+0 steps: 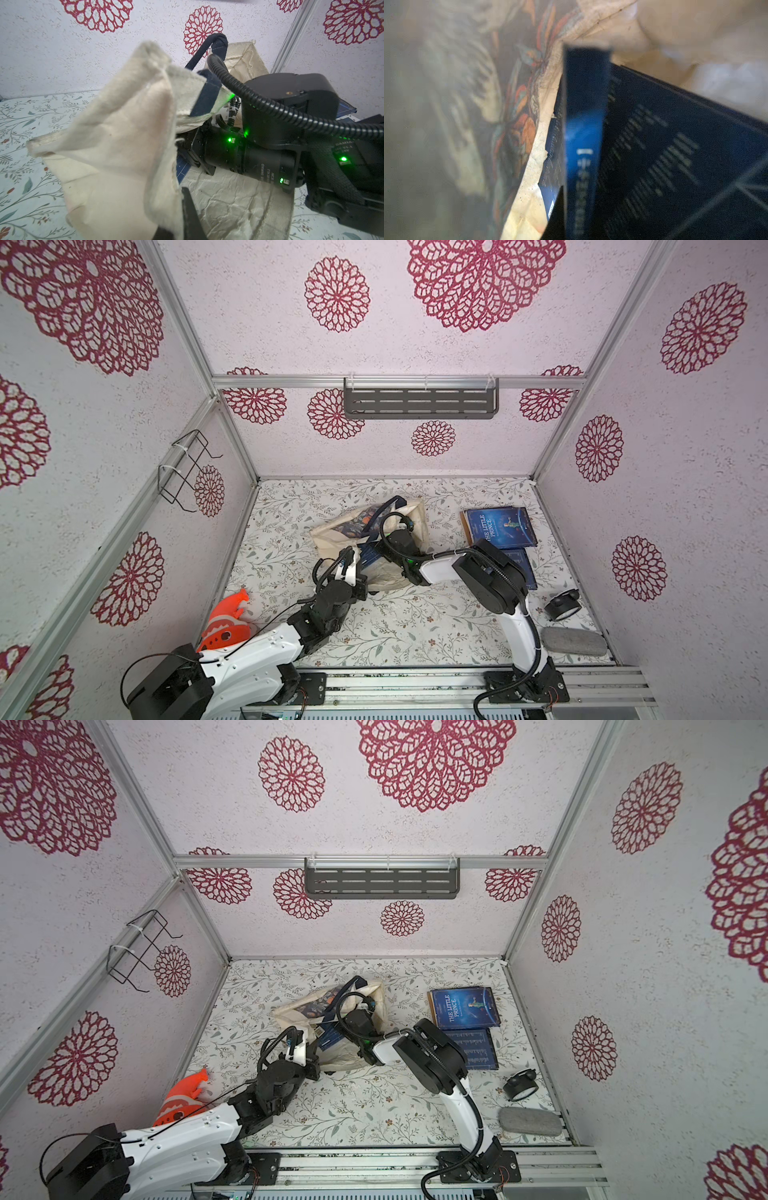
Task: Take out the books from the canvas bag
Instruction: Pick up the book from the canvas bag.
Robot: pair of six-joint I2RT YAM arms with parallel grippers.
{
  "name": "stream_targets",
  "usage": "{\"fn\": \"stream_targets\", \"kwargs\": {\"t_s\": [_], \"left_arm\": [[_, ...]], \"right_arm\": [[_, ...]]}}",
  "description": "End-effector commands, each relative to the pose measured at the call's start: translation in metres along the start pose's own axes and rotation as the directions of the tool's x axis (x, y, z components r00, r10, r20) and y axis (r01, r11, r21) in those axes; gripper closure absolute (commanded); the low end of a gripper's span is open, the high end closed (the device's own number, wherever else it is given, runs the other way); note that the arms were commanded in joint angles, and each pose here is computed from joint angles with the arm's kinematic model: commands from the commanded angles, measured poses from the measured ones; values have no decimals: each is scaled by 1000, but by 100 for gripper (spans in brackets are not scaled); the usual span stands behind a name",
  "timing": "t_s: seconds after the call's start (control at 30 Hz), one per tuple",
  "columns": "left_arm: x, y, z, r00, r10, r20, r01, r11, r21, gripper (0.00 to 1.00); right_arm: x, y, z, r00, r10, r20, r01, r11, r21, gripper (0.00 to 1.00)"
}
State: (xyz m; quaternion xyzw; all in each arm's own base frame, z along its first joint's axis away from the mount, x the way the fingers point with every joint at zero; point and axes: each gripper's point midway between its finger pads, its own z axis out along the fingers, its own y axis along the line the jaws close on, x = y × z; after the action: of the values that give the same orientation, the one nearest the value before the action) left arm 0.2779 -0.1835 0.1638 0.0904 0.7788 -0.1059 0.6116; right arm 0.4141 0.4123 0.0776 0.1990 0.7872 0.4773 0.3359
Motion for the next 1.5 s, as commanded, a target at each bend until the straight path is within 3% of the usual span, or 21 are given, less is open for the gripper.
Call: {"fn": "stream_targets", "kwargs": {"t_s": [0.0,0.47,1.47], "left_arm": [[-20,-6,-1,998,-25,65,25,1000,2,100],[-17,16,4,997,-53,63,60,992,-109,100],[-13,14,9,994,-109,31,110,993,-40,100]], "right_arm": [[-11,31,-21,998,-55,23,56,996,-62,100],[-28,47,-75,971,-220,92,225,973,-56,100],[-34,79,-151,910,-392,137,409,901,-144,100]]}}
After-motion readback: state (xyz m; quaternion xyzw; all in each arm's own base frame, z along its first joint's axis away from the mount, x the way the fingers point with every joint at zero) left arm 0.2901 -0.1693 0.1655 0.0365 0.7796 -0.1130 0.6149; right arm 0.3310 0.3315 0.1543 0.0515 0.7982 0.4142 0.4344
